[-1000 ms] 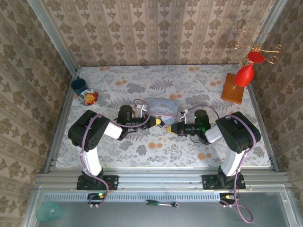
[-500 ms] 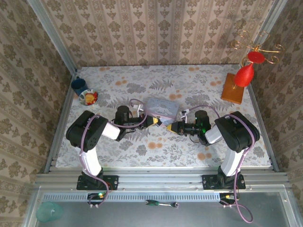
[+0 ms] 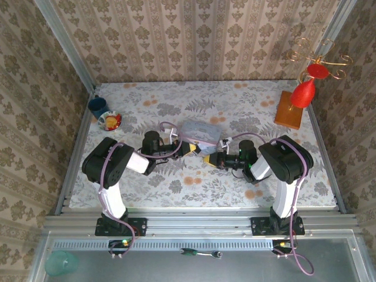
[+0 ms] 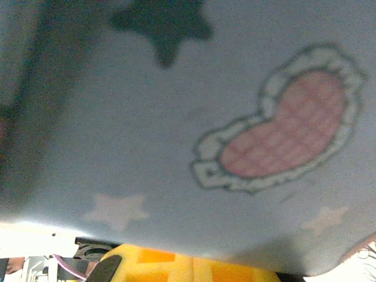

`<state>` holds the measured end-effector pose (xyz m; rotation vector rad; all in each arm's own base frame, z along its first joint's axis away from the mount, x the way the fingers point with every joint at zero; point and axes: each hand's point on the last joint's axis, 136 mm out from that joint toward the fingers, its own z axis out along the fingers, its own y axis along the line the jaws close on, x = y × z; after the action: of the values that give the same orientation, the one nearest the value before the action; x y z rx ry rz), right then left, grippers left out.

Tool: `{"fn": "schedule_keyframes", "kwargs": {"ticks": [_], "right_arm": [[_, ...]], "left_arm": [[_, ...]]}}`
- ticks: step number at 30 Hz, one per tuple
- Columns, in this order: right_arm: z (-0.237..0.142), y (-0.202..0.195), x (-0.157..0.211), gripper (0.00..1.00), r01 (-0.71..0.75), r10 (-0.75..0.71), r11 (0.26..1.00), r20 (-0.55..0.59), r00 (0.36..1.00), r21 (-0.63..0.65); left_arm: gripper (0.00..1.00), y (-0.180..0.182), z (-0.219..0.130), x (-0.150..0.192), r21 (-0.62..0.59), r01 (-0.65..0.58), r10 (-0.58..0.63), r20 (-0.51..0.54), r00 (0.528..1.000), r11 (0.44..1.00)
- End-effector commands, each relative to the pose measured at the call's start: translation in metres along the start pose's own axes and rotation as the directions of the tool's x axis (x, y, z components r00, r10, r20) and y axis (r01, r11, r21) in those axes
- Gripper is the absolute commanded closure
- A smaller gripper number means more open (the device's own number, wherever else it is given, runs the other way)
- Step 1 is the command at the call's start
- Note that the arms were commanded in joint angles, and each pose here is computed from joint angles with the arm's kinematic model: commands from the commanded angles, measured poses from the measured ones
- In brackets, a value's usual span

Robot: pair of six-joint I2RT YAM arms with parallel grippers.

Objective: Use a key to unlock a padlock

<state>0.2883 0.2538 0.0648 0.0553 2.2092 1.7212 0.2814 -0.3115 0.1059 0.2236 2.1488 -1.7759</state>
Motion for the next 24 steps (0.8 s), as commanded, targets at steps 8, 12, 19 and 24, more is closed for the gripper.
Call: {"fn": "schedule_keyframes", "kwargs": {"ticks": [8, 12, 19, 24], "right_arm": [[-0.001, 0.014, -0.007, 1.00, 0.032, -0.031, 0.999, 0.038, 0.999, -0.032], [-0.002, 0.017, -0.009, 1.00, 0.035, -0.033, 0.999, 0.043, 0.999, -0.037], [-0.002, 0.024, -0.009, 1.00, 0.042, -0.040, 0.998, 0.040, 0.998, -0.053], [-0.003, 0.022, -0.007, 1.00, 0.037, -0.036, 0.998, 0.035, 0.999, -0.051]], "left_arm": [[1.00, -0.009, 0.000, 0.006, 0.044, -0.046, 0.046, -0.009, 0.999, 0.998], [1.00, -0.009, -0.001, 0.007, 0.044, -0.046, 0.046, -0.012, 0.999, 0.998], [1.00, -0.004, 0.000, 0.010, 0.043, -0.044, 0.045, -0.016, 0.999, 0.998], [1.00, -0.003, 0.001, 0.010, 0.051, -0.037, 0.037, -0.006, 0.999, 0.998]]}}
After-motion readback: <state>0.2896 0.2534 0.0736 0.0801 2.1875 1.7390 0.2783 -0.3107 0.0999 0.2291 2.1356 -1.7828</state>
